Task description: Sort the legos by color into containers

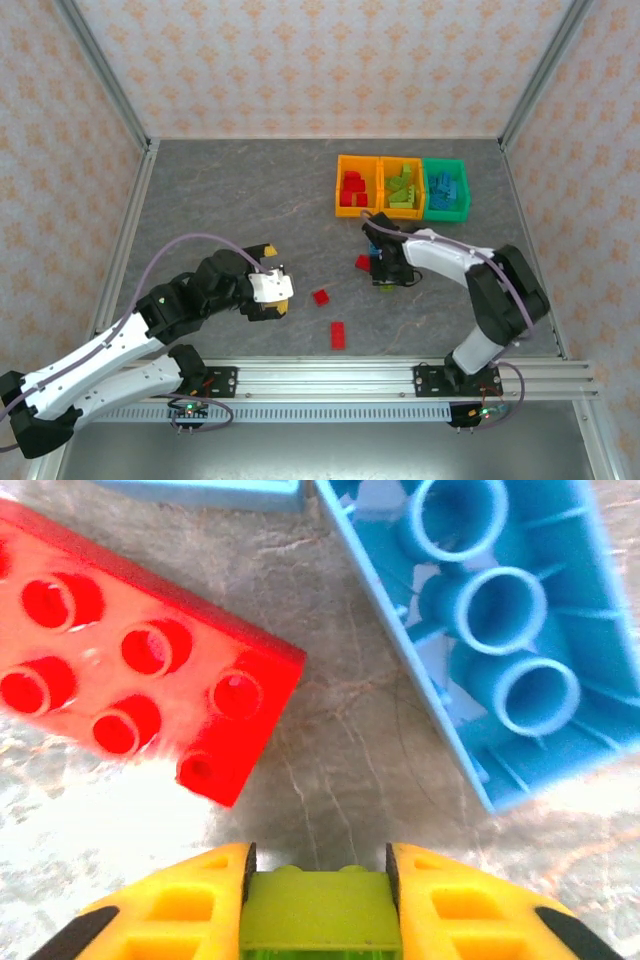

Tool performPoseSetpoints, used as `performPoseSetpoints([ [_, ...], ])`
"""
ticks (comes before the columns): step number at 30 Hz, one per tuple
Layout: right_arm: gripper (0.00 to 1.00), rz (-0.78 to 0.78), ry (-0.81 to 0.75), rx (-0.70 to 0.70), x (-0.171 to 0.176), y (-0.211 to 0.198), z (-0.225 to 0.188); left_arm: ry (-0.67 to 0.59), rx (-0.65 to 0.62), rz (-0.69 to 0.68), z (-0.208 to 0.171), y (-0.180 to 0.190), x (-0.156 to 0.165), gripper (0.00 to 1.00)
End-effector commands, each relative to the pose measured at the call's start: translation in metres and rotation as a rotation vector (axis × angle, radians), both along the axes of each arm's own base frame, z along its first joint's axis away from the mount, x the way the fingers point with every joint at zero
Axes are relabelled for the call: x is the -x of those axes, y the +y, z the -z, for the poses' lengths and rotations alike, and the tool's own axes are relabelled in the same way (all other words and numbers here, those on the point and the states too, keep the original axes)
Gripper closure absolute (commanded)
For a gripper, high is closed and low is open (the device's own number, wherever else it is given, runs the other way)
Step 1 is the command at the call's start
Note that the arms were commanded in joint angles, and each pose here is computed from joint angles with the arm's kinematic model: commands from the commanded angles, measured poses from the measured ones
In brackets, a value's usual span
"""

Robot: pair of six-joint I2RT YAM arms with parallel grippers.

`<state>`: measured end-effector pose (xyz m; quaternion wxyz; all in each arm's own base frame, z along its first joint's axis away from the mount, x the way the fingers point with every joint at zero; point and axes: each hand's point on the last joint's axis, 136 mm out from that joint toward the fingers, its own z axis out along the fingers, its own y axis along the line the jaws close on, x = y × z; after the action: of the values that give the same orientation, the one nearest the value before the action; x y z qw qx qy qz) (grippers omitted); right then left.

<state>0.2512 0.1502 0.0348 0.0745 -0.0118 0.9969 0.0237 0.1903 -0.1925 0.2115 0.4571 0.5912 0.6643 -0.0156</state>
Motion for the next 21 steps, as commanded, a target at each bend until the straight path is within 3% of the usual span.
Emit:
performPoseSetpoints([
  [1,0.75,0.072,-0.189,-0.051,-0.015,-0.004,-0.049,-0.035,0.098,0.002,-0.01,-0.005,-0.004,0.0],
  [5,0.78,0.241,-0.46,-0.117,-0.059,-0.031,-0.113,-0.018,0.142,-0.004,-0.011,-0.005,-0.008,0.0],
  [8,0.79,0.362,-0.563,-0.16,-0.104,-0.055,-0.141,0.005,0.15,-0.013,-0.006,-0.003,-0.013,0.0],
  [12,0.79,0.41,-0.552,-0.134,-0.172,-0.071,-0.138,0.035,0.156,-0.011,-0.005,-0.005,-0.014,0.0],
  [17,0.77,0.421,-0.449,-0.121,-0.241,-0.072,-0.104,0.033,0.151,-0.016,-0.005,-0.002,-0.013,0.0],
  [21,0.58,0.418,-0.416,-0.122,-0.27,-0.067,-0.102,0.023,0.155,-0.027,-0.005,0.001,-0.012,0.0],
])
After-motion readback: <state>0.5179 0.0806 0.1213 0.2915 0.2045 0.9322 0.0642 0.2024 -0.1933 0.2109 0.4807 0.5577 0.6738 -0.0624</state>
